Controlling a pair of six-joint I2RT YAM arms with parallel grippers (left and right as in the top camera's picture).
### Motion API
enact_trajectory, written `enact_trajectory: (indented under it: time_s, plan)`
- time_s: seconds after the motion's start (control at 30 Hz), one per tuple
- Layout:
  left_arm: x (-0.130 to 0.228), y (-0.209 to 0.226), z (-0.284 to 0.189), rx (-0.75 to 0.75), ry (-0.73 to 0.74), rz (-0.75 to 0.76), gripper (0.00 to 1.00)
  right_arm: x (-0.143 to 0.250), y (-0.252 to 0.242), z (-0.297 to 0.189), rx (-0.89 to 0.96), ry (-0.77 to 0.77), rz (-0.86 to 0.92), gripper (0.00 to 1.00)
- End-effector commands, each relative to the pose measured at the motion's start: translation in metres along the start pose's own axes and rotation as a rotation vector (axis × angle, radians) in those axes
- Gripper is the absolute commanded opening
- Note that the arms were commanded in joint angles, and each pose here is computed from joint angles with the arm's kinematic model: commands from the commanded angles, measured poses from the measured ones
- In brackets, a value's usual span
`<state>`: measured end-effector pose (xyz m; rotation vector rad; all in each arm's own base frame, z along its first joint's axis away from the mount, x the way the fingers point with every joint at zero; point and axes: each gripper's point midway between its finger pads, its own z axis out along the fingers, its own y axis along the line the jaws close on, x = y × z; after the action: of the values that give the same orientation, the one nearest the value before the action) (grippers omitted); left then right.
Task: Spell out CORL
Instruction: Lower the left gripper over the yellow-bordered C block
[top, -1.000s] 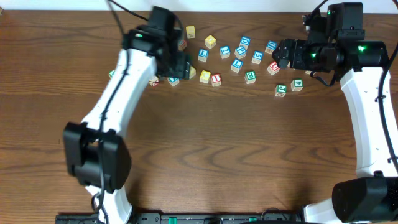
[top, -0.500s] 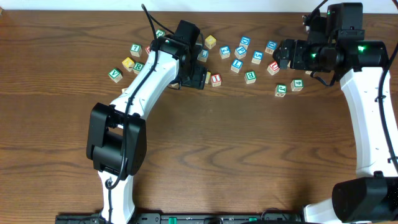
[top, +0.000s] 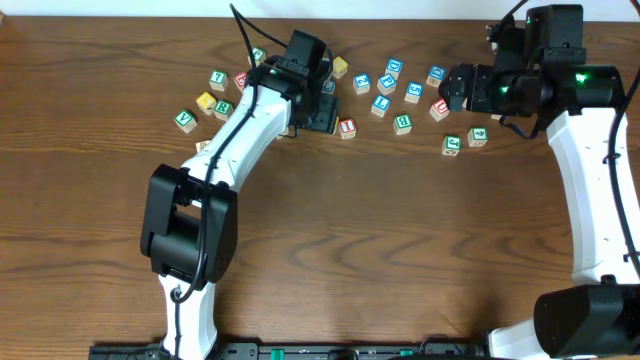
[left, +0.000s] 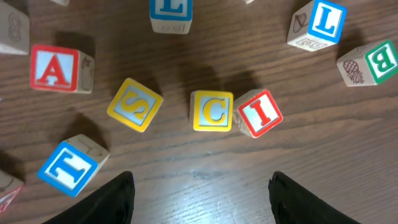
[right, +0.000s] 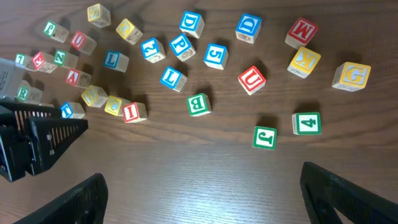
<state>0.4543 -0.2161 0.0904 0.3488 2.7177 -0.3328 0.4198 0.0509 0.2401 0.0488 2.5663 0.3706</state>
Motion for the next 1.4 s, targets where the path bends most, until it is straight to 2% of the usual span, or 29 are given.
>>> enact_trajectory:
  time_s: [0.0,0.2,0.97,1.37]
  plan:
    - [0.004,0.000,0.011,-0.016,0.009,-0.003,0.68,-0.006,0.000,-0.004,0.005,-0.018,-0.013,0.94]
    - [0.003,0.006,0.025,-0.119,-0.010,0.002,0.68,-0.005,0.000,-0.004,0.005,-0.014,-0.012,0.94]
    - [0.022,0.010,0.072,-0.123,0.060,0.041,0.68,-0.002,-0.006,-0.004,0.036,-0.003,-0.008,0.95]
    - [0.010,0.008,0.075,-0.112,0.009,0.044,0.68,-0.002,-0.006,-0.004,0.036,-0.002,-0.008,0.95]
